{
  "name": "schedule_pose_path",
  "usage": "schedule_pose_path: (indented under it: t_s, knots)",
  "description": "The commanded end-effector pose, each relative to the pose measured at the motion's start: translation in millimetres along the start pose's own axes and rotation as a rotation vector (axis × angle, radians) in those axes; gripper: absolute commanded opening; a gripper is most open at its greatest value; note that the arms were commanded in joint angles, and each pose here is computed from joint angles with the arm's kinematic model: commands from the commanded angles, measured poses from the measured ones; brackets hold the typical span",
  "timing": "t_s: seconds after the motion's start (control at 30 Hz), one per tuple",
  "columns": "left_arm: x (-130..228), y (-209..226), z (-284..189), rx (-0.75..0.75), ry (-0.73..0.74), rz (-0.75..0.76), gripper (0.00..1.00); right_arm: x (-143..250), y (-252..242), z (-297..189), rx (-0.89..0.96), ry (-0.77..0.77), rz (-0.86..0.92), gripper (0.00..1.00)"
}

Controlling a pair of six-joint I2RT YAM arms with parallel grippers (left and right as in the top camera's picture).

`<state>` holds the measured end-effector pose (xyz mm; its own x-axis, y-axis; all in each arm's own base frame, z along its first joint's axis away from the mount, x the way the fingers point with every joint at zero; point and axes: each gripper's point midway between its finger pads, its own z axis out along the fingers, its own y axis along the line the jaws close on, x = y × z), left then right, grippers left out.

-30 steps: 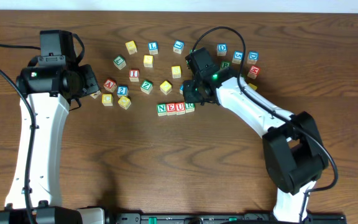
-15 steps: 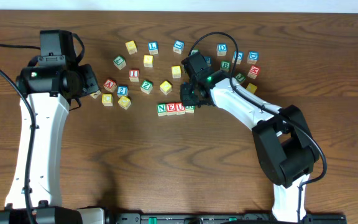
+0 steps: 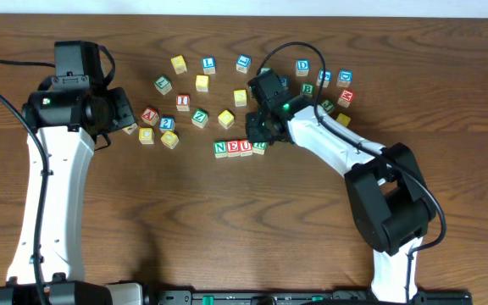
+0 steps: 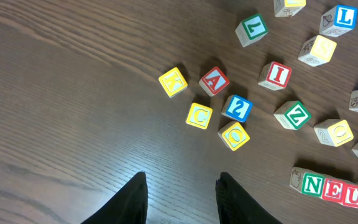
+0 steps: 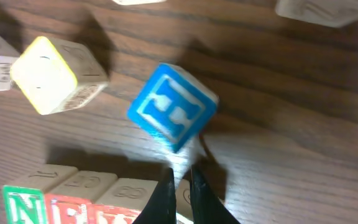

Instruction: Spell out NEURIPS

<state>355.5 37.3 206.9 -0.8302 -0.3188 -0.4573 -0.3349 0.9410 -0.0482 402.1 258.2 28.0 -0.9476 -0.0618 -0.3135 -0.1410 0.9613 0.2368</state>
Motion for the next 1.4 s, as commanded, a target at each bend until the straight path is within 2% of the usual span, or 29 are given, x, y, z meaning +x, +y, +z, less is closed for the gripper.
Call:
schedule_pose_path:
  t_s: [0.0, 0.23, 0.6, 1.23, 1.37]
  knots:
    - [0, 2, 3, -0.011, 0.006, 0.001, 0.36, -18, -13, -16, 0.002, -0.034, 0.072, 0.05]
    - [0, 2, 3, -0.011, 0.005, 0.001, 0.36, 2, -27, -17, 0.036, 0.054, 0.115, 0.06]
    - [0, 2, 3, -0.011, 0.006, 0.001, 0.36, 18, -11, -16, 0.035, 0.094, 0.098, 0.06]
    - [0, 2, 3, -0.011, 0.006, 0.001, 0.36, 12, -3, -15, 0.015, 0.063, 0.054, 0.06]
    - [0, 2, 3, -0.011, 0.006, 0.001, 0.36, -3, -11, -22, 0.061, 0.008, 0.034, 0.07]
